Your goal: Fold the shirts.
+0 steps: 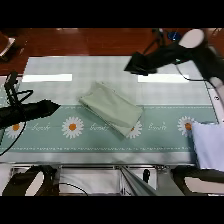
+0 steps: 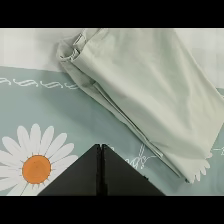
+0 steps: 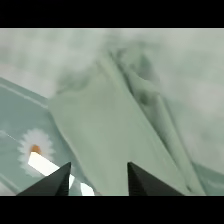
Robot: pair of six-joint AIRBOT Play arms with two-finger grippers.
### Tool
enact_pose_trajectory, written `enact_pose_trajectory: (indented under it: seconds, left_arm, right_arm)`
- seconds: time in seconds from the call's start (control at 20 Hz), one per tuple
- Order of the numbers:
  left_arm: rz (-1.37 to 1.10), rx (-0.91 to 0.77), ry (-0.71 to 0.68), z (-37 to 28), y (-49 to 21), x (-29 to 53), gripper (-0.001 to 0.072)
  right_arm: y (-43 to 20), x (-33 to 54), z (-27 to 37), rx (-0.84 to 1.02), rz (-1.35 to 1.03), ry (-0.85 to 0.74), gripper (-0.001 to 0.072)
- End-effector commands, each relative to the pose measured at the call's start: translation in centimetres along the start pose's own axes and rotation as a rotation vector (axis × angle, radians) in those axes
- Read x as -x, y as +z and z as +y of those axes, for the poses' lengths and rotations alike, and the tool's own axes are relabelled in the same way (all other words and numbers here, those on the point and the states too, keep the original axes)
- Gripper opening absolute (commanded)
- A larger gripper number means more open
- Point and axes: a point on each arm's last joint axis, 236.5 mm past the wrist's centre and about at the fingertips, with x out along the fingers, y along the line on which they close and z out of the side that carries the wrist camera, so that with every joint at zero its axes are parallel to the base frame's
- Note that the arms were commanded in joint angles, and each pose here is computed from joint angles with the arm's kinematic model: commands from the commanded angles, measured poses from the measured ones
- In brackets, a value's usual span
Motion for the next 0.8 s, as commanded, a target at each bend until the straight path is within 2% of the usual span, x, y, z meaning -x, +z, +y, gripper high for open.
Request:
enact_pose_trajectory:
  seconds: [0.0, 0.1, 0.25, 0.35, 0.75]
  left_arm:
    - [0.001, 0.002, 0.0, 0.0, 0.0, 0.0, 0.0021]
    - [0.002, 0.002, 0.0, 0.0, -0.1, 0.0, 0.002]
    - [0.002, 0.002, 0.0, 0.0, -0.1, 0.0, 0.002]
    - [0.002, 0.003, -0.001, 0.0, -0.1, 0.0, 0.002]
    - [0.004, 0.004, 0.0, 0.1, -0.1, -0.1, 0.002]
  right_arm:
    - [-6.4, 7.6, -10.1, -0.063, -0.139, -0.441, 0.0409]
    - [-12.8, 6.0, -12.1, -0.26, -0.227, -0.41, 0.0409]
    - [-19.4, -0.3, -11.2, -0.574, -0.237, -0.155, 0.0408]
    - [-21.2, -3.3, -10.8, -0.705, -0.22, -0.04, 0.0408]
    - [-20.8, -9.9, -8.8, -0.728, 0.009, 0.11, 0.0408]
